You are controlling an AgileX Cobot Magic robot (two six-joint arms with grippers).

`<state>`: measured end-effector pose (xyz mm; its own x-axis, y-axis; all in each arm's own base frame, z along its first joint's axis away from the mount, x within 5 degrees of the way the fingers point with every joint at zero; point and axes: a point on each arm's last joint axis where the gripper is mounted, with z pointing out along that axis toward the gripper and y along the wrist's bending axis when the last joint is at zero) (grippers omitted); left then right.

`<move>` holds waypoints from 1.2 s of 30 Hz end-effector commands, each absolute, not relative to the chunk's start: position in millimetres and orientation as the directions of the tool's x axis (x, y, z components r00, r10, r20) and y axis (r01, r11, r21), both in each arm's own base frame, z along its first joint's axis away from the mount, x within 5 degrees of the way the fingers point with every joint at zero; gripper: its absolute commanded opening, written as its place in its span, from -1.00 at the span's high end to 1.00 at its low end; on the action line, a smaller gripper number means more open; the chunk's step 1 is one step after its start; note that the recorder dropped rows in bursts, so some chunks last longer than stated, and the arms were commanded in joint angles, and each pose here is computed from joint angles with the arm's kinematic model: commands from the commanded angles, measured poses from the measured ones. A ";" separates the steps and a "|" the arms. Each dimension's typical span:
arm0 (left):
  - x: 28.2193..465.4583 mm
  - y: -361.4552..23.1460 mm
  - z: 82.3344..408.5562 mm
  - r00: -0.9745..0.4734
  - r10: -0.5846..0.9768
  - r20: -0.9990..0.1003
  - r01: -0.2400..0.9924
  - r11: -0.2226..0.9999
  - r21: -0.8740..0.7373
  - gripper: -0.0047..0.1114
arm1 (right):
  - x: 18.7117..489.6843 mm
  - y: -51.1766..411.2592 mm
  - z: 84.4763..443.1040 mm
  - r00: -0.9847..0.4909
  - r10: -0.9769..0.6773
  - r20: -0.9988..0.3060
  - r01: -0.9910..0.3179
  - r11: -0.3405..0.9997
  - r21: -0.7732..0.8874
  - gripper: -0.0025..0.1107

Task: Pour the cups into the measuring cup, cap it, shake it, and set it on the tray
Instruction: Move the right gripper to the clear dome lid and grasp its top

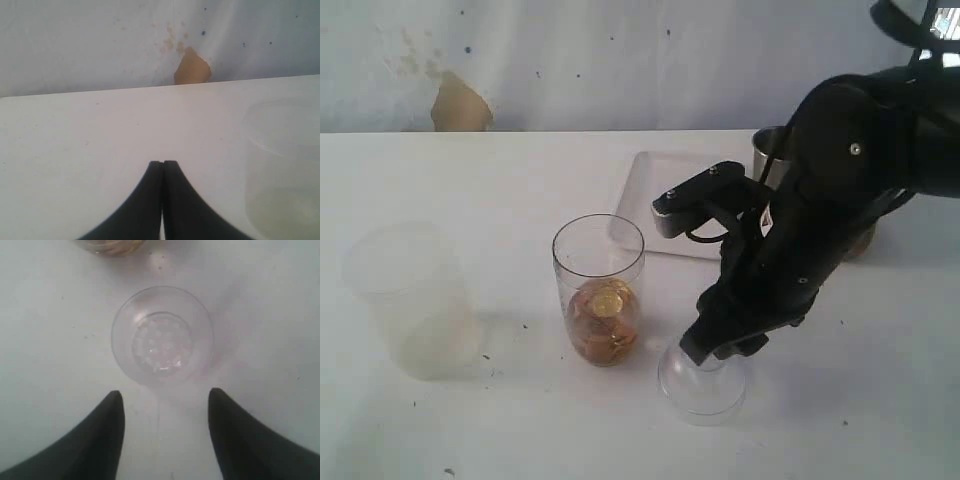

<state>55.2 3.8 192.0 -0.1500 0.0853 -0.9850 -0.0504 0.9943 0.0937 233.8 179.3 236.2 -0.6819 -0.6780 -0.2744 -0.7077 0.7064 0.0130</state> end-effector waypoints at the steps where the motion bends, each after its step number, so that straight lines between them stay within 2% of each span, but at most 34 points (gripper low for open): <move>1: 55.4 3.5 192.2 -0.148 0.074 -0.986 -0.049 0.995 0.083 0.92 | 244.6 185.3 231.3 -0.665 -0.667 -0.335 -0.704 0.710 -0.017 -0.05; 6: 55.4 3.5 192.2 -0.148 0.074 -0.986 -0.049 0.995 0.083 0.92 | 255.0 189.4 222.5 -0.632 -0.687 -0.358 -0.718 0.693 -0.063 -0.21; 15: 55.4 3.5 192.2 -0.148 0.074 -0.986 -0.049 0.995 0.083 0.92 | 263.6 193.4 217.9 -0.695 -0.696 -0.182 -0.700 0.712 -0.047 -0.22; 20: 55.4 3.5 192.2 -0.148 0.074 -0.986 -0.049 0.995 0.083 0.92 | 270.4 200.8 215.5 -0.699 -0.679 -0.223 -0.692 0.722 -0.029 -0.22; 26: 55.4 3.5 192.2 -0.148 0.074 -0.986 -0.049 0.995 0.083 0.92 | 270.9 202.0 201.9 -0.713 -0.683 -0.161 -0.690 0.723 -0.014 -0.22; 36: 55.4 3.5 192.2 -0.148 0.074 -0.986 -0.049 0.995 0.083 0.92 | 269.7 203.4 199.5 -0.725 -0.672 -0.150 -0.681 0.732 0.011 -0.22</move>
